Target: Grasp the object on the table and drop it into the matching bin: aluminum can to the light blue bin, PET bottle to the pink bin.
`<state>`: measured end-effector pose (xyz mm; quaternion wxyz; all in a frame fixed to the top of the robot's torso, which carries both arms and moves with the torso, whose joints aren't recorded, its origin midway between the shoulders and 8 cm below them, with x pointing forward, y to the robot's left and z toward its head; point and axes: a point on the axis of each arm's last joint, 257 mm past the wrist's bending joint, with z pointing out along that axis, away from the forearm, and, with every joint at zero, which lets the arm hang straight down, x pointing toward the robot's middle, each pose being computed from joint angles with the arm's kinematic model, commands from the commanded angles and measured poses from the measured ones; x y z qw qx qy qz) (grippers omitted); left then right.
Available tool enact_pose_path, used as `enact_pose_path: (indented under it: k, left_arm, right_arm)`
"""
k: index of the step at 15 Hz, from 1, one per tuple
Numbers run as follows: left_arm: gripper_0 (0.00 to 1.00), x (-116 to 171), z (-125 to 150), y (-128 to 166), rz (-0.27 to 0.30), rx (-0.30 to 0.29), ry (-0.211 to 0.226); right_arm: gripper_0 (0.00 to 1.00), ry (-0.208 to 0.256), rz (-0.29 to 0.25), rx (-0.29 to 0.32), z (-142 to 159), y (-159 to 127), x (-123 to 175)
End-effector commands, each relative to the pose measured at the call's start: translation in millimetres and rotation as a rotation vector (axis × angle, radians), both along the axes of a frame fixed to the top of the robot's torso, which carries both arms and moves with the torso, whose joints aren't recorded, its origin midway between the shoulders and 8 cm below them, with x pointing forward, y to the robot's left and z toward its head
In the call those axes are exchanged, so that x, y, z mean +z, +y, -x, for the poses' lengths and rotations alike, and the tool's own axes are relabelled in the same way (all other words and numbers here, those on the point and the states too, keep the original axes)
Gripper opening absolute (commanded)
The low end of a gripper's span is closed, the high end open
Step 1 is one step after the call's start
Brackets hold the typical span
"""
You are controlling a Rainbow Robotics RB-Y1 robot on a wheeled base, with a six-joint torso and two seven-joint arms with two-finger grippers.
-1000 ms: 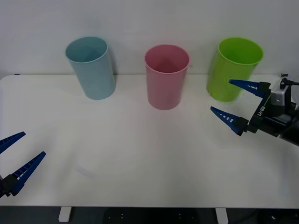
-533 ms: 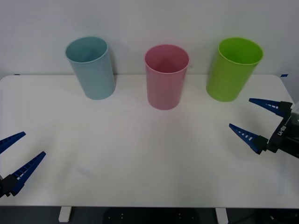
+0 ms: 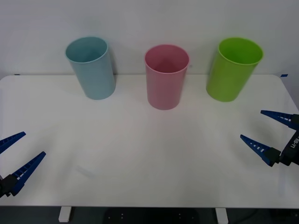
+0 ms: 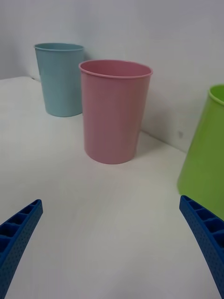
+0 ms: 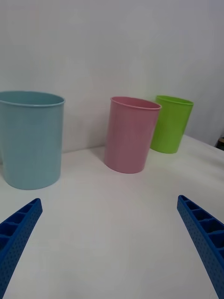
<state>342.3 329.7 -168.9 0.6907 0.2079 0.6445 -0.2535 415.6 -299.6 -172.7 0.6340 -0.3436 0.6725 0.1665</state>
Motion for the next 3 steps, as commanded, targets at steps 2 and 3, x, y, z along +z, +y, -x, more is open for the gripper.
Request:
enact_pose_path:
  k: [2,3]
  left_arm:
    - [1.00,0.0,0.0,0.0,0.000,0.000,0.000]
    - [1.00,0.0,0.0,0.0,0.000,0.000,0.000]
  right_arm:
    - [1.00,0.003,-0.001,0.004,1.4,0.7,-1.4]
    - [1.00,0.003,-0.001,0.004,1.4,0.7,-1.4]
